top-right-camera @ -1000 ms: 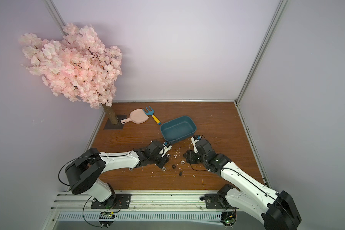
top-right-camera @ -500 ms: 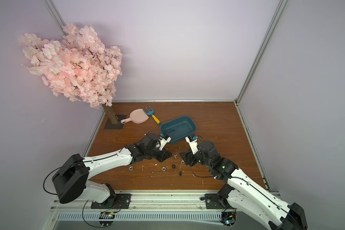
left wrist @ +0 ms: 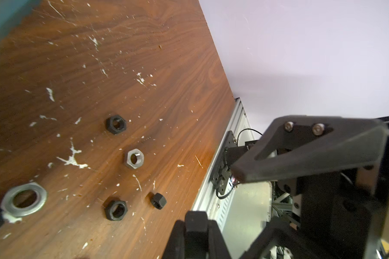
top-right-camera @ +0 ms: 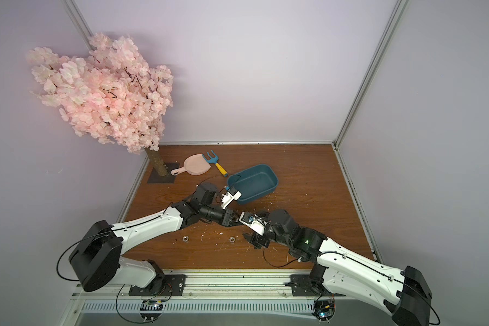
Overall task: Put the nuts on the desktop into the storage box
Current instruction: Pick up the nut from the center of the board.
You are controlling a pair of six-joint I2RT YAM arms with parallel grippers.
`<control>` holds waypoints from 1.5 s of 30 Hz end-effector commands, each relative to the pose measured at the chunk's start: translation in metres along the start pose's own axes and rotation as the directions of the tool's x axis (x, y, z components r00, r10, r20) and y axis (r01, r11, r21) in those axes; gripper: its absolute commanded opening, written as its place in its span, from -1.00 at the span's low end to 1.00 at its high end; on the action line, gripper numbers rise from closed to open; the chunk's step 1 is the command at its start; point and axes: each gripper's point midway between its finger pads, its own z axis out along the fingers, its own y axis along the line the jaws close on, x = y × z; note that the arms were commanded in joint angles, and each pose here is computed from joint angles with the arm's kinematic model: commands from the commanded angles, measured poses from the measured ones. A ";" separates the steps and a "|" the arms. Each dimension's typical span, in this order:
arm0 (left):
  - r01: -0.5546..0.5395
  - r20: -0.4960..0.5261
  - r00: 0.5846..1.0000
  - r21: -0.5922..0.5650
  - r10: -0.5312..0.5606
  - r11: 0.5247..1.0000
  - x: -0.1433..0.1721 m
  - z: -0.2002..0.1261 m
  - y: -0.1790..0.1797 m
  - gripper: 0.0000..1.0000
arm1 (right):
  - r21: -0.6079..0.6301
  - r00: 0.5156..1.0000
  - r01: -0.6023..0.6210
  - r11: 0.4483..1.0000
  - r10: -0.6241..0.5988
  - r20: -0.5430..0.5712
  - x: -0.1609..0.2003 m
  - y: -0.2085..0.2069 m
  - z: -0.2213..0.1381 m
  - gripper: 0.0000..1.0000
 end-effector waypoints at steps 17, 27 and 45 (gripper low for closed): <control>-0.053 -0.134 0.988 0.154 0.074 0.987 0.018 0.018 -0.039 -0.75 | -0.045 0.992 0.120 0.992 -0.119 0.032 -0.005 0.009 0.008 -0.11; -0.068 -0.114 0.990 0.145 0.085 0.987 0.012 0.016 -0.040 -0.39 | 0.021 0.997 0.082 0.996 -0.082 0.010 -0.002 -0.003 0.006 -0.63; 0.027 0.266 0.964 -0.209 0.030 0.977 -0.038 -0.072 0.027 0.99 | 0.118 0.888 -0.458 0.881 0.460 0.007 -0.006 -0.071 0.028 -0.65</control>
